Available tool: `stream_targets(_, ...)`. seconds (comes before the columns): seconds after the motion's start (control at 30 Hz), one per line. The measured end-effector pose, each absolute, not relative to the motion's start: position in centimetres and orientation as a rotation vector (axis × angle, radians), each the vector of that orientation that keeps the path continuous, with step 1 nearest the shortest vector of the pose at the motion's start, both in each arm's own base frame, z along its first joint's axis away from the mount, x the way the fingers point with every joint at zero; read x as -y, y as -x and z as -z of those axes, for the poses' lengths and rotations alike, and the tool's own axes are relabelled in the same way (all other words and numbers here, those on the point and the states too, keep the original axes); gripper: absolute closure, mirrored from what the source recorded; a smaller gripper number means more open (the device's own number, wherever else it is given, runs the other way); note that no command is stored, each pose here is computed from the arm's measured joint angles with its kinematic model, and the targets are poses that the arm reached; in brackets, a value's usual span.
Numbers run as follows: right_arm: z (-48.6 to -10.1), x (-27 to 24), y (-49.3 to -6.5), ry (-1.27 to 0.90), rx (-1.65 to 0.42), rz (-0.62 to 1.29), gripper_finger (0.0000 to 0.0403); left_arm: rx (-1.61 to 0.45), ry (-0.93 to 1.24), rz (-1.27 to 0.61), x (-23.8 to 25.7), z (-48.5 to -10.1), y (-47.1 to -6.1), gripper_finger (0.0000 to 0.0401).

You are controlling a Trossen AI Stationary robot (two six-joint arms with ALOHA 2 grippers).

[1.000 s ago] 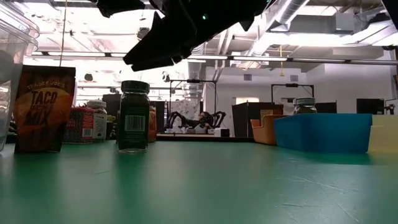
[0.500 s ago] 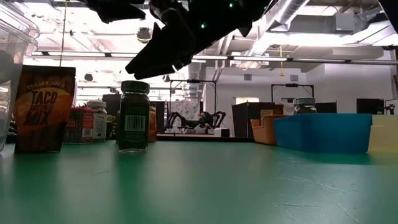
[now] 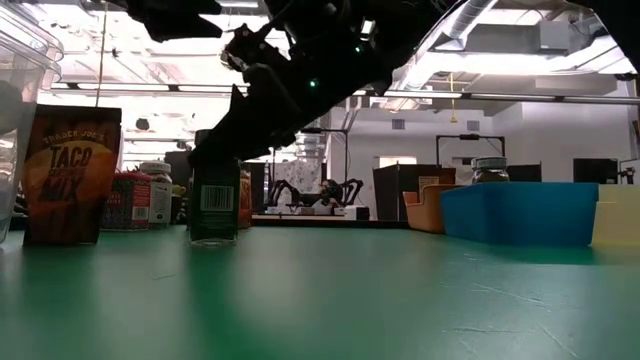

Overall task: Sort spices by type
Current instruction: Put the green seasoning bottle into the blue bin

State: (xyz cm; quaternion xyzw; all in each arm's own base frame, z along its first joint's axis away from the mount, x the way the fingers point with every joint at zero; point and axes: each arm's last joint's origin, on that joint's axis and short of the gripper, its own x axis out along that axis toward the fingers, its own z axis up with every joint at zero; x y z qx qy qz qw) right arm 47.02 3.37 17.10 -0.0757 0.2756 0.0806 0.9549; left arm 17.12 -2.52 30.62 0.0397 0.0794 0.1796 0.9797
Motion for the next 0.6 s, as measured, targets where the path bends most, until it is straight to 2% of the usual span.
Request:
stream_targets(0.13,-17.2,-3.3,-47.1,0.154,-0.551,-0.162,0.0048,-0.171,-0.080,-0.365,2.5,-30.5,-17.0,0.0099)
stream_targets(0.4,-17.4,-2.6,-47.0,0.123,-0.559,-0.139,0.0175,-0.178,-0.084,-0.366,2.5,-30.4,-17.2,0.0099)
stream_targets(0.6,-19.4,-1.8,-45.3,0.091,-0.677,-0.104,0.0180,-0.172,0.003,-0.377,2.6,-30.2,-17.4,0.0099)
